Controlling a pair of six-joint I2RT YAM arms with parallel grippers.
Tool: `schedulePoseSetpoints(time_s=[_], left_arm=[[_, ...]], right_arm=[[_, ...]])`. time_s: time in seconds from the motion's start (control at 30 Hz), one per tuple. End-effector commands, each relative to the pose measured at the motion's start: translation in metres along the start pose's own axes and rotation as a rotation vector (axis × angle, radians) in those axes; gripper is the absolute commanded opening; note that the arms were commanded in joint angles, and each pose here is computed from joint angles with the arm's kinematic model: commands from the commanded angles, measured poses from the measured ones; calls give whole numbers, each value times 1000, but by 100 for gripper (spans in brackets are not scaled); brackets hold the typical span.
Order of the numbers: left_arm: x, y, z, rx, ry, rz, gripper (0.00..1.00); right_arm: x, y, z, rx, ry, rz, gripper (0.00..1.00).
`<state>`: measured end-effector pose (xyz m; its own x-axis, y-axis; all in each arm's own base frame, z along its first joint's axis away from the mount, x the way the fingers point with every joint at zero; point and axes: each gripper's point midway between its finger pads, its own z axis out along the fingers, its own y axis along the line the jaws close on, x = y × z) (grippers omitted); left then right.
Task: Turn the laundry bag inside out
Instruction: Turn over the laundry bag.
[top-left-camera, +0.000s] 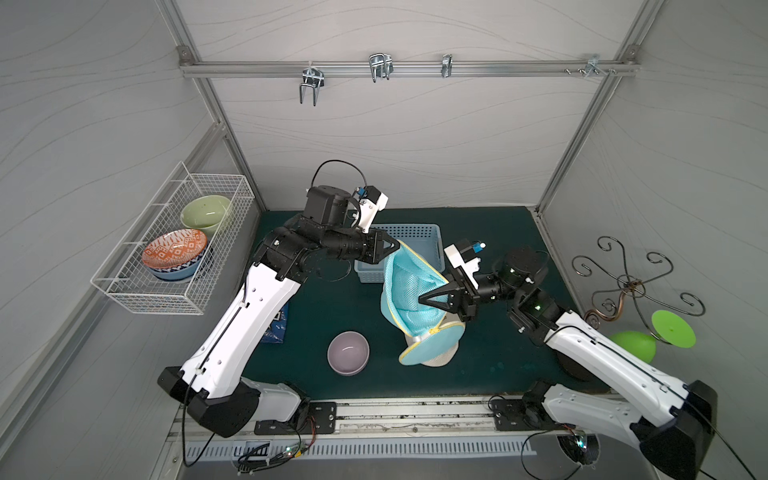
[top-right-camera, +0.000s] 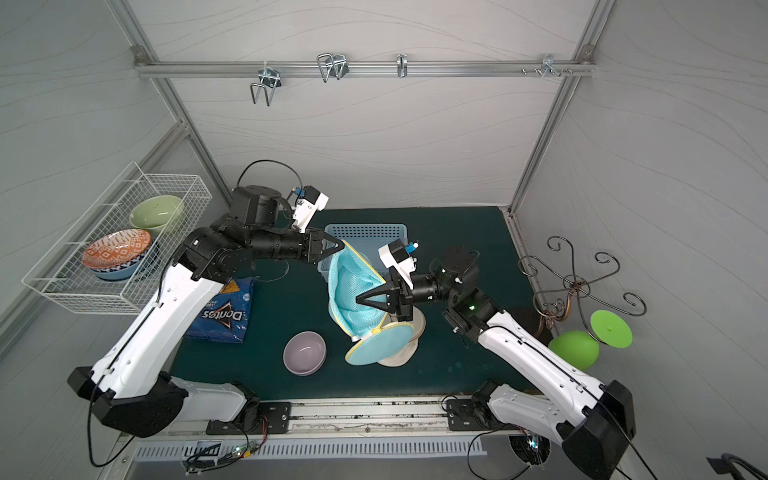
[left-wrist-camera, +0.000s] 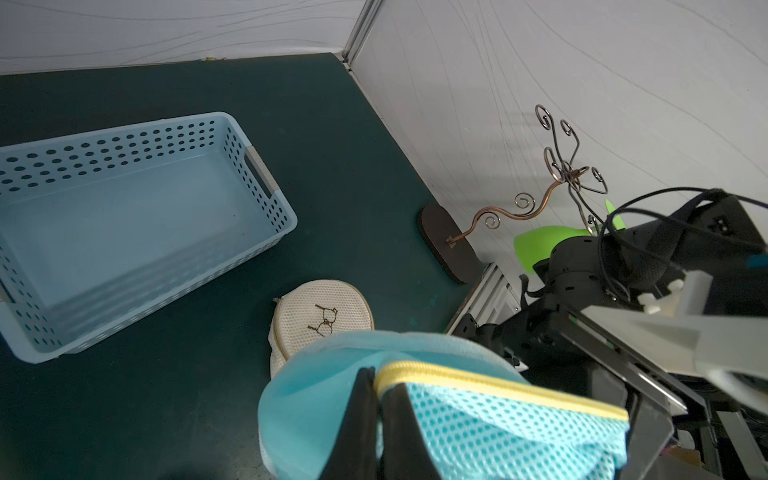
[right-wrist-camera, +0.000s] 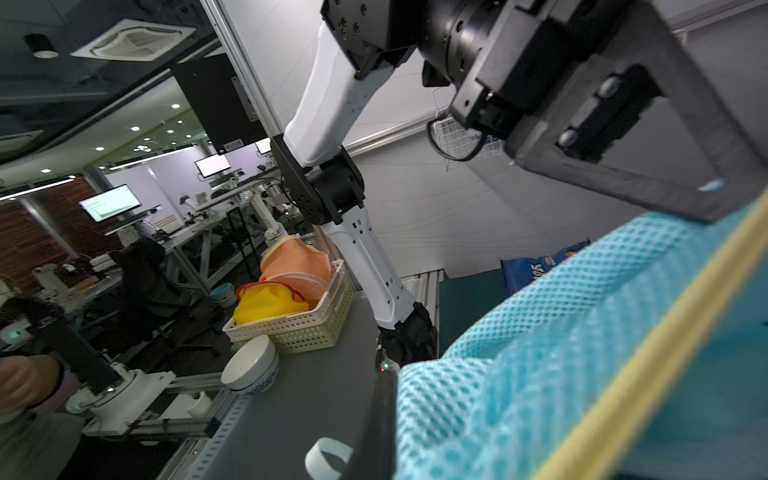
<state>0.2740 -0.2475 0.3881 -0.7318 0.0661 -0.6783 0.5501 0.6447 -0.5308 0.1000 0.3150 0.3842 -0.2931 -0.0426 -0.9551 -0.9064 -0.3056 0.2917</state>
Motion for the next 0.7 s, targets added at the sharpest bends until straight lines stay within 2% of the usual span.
schedulePoseSetpoints(time_s=[0.0, 0.1, 0.2, 0.3, 0.37, 0.43, 0.5, 0.57, 0.67], left_arm=[[-60, 60, 8, -199, -200, -47, 0], [-51, 72, 31, -194, -140, -67, 0], [-32, 74, 54, -103, -53, -91, 0], [-14, 54, 68, 102, 7, -123, 0], [-3, 39, 70, 238, 31, -141, 0], [9, 40, 73, 261, 42, -161, 0], [25, 52, 79, 226, 71, -182, 0], [33, 57, 75, 267, 66, -217, 0], [9, 22, 35, 478, -90, -183, 0]], right_arm=[[-17, 92, 4, -371, 31, -187, 0], [-31, 112, 3, -415, 7, -232, 0], [-44, 125, -3, -417, -6, -277, 0], [-53, 123, -8, -370, -8, -305, 0], [-60, 110, -19, -288, -27, -313, 0], [-69, 101, -28, -237, -55, -311, 0], [-79, 102, -32, -227, -76, -315, 0], [-85, 101, -35, -211, -86, -322, 0], [-73, 97, -36, -184, -63, -294, 0]])
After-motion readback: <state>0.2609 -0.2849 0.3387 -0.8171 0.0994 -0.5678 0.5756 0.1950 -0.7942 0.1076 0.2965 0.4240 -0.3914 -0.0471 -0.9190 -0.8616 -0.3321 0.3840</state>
